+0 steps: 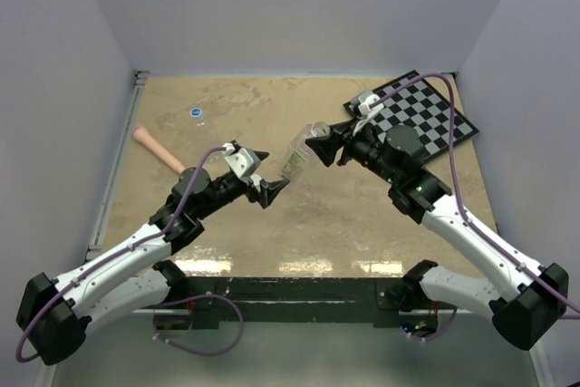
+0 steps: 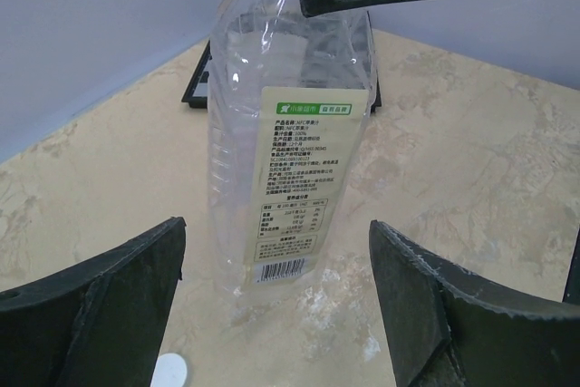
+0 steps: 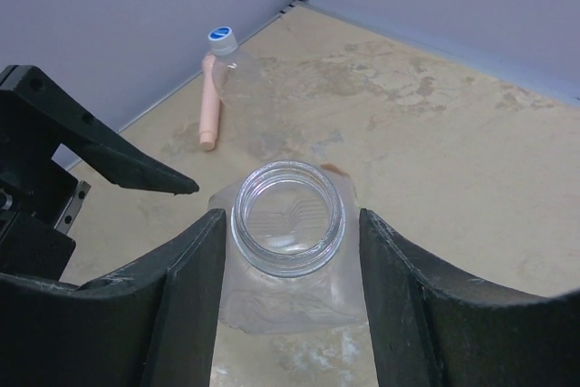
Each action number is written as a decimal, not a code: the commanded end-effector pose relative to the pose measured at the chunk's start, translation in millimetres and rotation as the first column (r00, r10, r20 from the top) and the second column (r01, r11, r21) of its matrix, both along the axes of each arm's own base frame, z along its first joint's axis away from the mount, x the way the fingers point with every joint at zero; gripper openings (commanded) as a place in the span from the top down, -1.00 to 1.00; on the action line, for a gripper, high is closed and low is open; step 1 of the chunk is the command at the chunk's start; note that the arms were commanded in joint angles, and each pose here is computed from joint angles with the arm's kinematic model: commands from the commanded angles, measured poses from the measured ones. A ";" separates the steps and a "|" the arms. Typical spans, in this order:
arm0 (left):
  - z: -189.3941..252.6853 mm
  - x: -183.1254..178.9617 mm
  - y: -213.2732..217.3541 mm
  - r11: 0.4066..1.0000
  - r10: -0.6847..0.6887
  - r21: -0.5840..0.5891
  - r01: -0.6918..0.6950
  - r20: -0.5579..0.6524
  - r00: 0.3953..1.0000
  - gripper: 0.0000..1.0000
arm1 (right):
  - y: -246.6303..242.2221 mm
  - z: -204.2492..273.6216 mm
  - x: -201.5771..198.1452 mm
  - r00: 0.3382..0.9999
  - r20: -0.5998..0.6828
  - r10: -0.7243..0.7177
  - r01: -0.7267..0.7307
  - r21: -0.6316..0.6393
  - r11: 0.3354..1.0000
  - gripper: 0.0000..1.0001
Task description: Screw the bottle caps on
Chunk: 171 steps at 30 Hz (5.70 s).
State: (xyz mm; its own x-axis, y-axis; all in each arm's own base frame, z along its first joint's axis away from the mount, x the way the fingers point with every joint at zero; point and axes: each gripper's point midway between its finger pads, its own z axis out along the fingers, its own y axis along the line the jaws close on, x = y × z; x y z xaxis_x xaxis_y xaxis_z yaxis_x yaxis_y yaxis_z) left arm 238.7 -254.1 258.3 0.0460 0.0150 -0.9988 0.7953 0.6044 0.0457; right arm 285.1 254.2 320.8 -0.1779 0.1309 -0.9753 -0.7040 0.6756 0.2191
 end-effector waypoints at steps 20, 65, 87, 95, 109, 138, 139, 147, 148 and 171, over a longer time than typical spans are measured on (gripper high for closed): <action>24.7 14.4 33.3 0.962 0.242 -0.090 -0.259 -0.167 0.956 -0.72 | 6.7 -89.0 14.3 0.962 -0.015 -0.272 0.261 -0.230 0.937 0.89; -75.7 -14.2 -6.0 0.990 -0.030 -0.140 0.033 0.025 0.999 -0.78 | 10.7 2.5 -28.8 0.993 0.048 -0.104 0.108 -0.095 0.990 -0.93; -85.2 19.7 -38.1 0.981 -0.017 -0.190 0.027 0.057 0.998 -0.79 | 2.0 -1.6 -19.5 0.986 0.054 -0.157 0.164 -0.141 0.976 -0.93; -89.1 24.4 -48.0 0.978 -0.024 -0.203 0.037 0.067 0.997 -0.80 | -3.4 -4.3 -17.8 0.983 0.053 -0.176 0.182 -0.154 0.971 -0.93; -80.1 33.7 -57.3 0.964 -0.008 -0.266 0.031 0.088 0.996 -0.79 | -4.6 -7.7 -14.9 0.982 0.050 -0.181 0.187 -0.166 0.968 -0.93; -55.3 33.0 -65.3 0.937 -0.033 -0.340 0.083 0.150 0.988 -0.79 | -2.9 -56.4 25.4 0.983 -0.048 -0.179 0.163 -0.239 0.957 -0.71; -55.3 33.4 -64.9 0.937 -0.031 -0.340 0.081 0.150 0.988 -0.79 | -0.3 -58.5 25.0 0.984 -0.054 -0.169 0.151 -0.241 0.959 -0.69; -55.4 33.1 -65.7 0.937 -0.034 -0.339 0.084 0.151 0.988 -0.79 | 13.8 -73.1 23.9 0.991 -0.078 -0.104 0.082 -0.244 0.966 -0.55; -55.1 32.8 -65.8 0.937 -0.035 -0.340 0.086 0.153 0.988 -0.79 | 14.3 -75.0 24.0 0.991 -0.082 -0.103 0.080 -0.245 0.966 -0.52; -38.4 37.0 -63.2 0.923 -0.003 -0.378 0.077 0.192 0.981 -0.78 | 20.5 -88.7 9.2 0.990 -0.139 -0.036 0.007 -0.205 0.979 0.72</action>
State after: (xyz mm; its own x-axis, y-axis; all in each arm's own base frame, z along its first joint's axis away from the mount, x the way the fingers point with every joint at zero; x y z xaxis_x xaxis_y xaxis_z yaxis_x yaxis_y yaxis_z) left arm 271.8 -311.2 79.7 -0.1519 0.0098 -0.9883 0.7875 0.6055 -0.1151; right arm 305.3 275.6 238.7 -0.2788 -0.0688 -0.9579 -0.6497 0.7481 0.1353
